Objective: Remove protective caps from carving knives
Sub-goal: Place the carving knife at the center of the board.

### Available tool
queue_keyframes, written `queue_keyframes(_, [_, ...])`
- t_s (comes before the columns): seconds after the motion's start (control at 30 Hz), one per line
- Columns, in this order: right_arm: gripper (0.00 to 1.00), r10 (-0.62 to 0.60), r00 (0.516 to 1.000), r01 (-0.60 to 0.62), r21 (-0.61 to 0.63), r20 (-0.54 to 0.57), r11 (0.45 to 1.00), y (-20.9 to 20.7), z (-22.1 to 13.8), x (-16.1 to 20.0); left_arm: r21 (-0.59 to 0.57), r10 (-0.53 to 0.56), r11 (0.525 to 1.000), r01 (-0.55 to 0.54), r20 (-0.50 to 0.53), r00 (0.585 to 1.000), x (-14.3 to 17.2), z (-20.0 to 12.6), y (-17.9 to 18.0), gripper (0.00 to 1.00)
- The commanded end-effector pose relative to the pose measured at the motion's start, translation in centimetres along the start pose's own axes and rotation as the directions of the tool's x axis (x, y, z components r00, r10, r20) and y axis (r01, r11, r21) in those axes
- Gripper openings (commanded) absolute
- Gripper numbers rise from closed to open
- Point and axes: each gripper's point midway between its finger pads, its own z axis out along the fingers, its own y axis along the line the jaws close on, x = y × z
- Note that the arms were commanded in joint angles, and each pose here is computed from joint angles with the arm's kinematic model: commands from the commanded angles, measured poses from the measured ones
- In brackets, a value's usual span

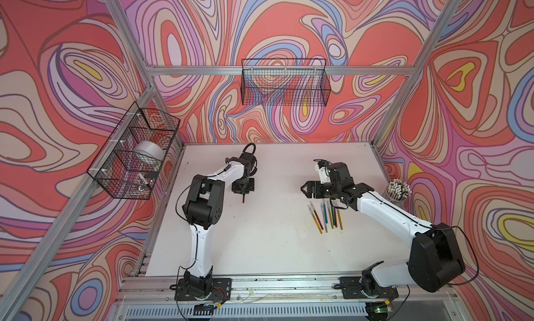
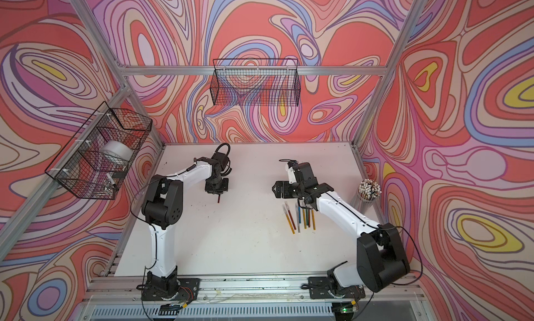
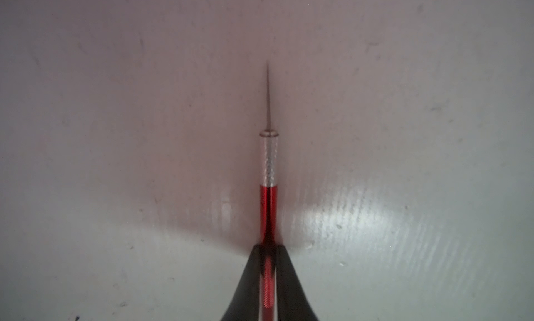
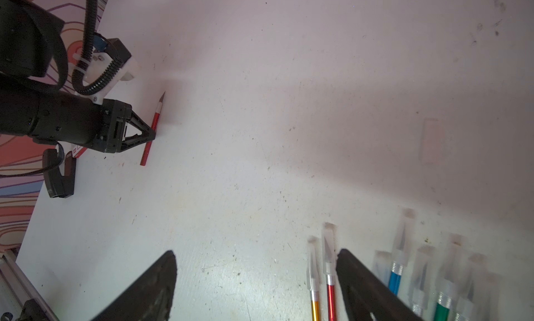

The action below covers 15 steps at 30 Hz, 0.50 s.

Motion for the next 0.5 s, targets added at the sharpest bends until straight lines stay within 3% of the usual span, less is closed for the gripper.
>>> queue_keyframes(0.0, [0.88,-0.010,1.000,0.010,-0.002,0.025,1.000,0.3,-0.6,-0.2,-0.034,-0.002,0.999,0.001,-0.038,0.999,0.4,0.7,0.9,0.17])
queue_keyframes(0.47, [0.88,-0.007,1.000,0.007,-0.004,0.030,1.000,0.4,-0.9,-0.2,0.011,-0.008,1.000,0.008,-0.021,1.000,0.3,-0.6,0.2,0.22])
